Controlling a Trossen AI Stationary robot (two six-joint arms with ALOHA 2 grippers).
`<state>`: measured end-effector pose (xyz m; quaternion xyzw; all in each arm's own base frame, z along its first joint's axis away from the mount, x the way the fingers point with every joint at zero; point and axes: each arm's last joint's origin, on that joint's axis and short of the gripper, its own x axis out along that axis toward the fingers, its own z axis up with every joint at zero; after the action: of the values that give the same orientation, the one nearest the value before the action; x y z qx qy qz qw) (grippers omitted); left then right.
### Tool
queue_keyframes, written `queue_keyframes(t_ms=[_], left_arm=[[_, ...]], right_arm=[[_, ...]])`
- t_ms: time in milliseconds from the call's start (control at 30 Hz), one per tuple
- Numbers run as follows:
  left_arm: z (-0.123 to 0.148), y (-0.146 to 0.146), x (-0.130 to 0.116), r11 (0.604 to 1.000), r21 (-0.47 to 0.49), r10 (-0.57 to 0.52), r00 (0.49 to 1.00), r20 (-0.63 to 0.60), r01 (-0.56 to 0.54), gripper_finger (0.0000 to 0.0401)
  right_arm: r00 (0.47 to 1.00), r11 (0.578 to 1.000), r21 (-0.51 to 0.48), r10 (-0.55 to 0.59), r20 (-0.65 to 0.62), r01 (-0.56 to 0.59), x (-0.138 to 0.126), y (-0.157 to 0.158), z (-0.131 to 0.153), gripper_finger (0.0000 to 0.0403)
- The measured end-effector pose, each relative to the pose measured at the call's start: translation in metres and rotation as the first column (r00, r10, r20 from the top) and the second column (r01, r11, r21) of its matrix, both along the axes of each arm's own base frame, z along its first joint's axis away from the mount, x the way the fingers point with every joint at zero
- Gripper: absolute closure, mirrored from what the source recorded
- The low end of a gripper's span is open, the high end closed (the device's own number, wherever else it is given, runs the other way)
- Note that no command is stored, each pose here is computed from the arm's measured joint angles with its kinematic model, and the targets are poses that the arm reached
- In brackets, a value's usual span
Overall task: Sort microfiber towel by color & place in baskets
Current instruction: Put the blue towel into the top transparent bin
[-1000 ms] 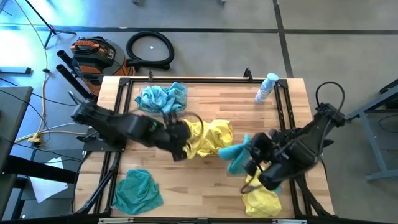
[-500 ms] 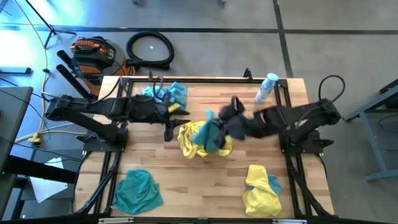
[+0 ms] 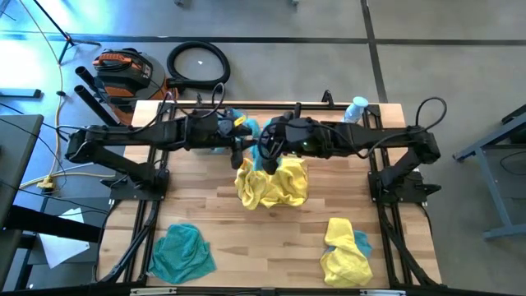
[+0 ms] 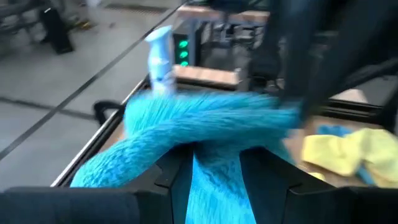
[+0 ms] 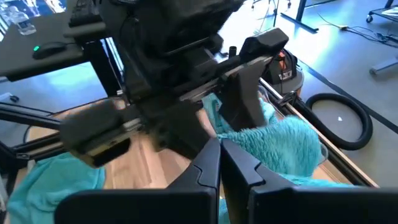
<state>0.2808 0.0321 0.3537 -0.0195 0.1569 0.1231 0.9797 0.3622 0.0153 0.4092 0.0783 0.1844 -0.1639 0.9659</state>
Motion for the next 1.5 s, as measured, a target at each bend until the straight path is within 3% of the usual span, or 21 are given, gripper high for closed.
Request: queue_keyframes(t_ms=[333,533,700,1000,1300,1500], left_arm=[[-0.003,0.02,0.001,0.997,0.002,0.078,0.997,-0.001,-0.078,0.0285],[-0.003,0.027,-0.001,0.997,0.04,0.072,0.997,-0.016,-0.071,0.0389],[0.003,0.033,-0.005,0.993,0.066,0.103,0.994,-0.022,-0.101,0.0399],[0.037,0.041,-0.056,0.939,0.187,0.292,0.956,0.015,-0.29,0.0401],[0.06,0.04,-0.124,0.842,0.236,0.483,0.873,0.068,-0.484,0.0401],[0.057,0.038,-0.146,0.829,0.224,0.525,0.851,0.005,-0.512,0.0401]], right_arm=[[0.999,0.999,0.0,-0.038,-0.006,0.038,0.001,-0.014,-0.001,0.0403],[0.999,0.999,0.0,-0.05,-0.007,0.05,0.001,-0.018,-0.001,0.0403],[0.998,0.998,0.005,-0.064,-0.006,0.064,0.001,-0.022,-0.001,0.0403],[0.989,0.989,0.042,-0.145,0.007,0.145,0.0,-0.037,-0.001,0.0385],[0.985,0.984,0.056,-0.169,-0.037,0.171,-0.003,-0.044,-0.006,0.028],[0.978,0.981,0.055,-0.181,-0.101,0.187,-0.006,-0.046,-0.011,0.0237]])
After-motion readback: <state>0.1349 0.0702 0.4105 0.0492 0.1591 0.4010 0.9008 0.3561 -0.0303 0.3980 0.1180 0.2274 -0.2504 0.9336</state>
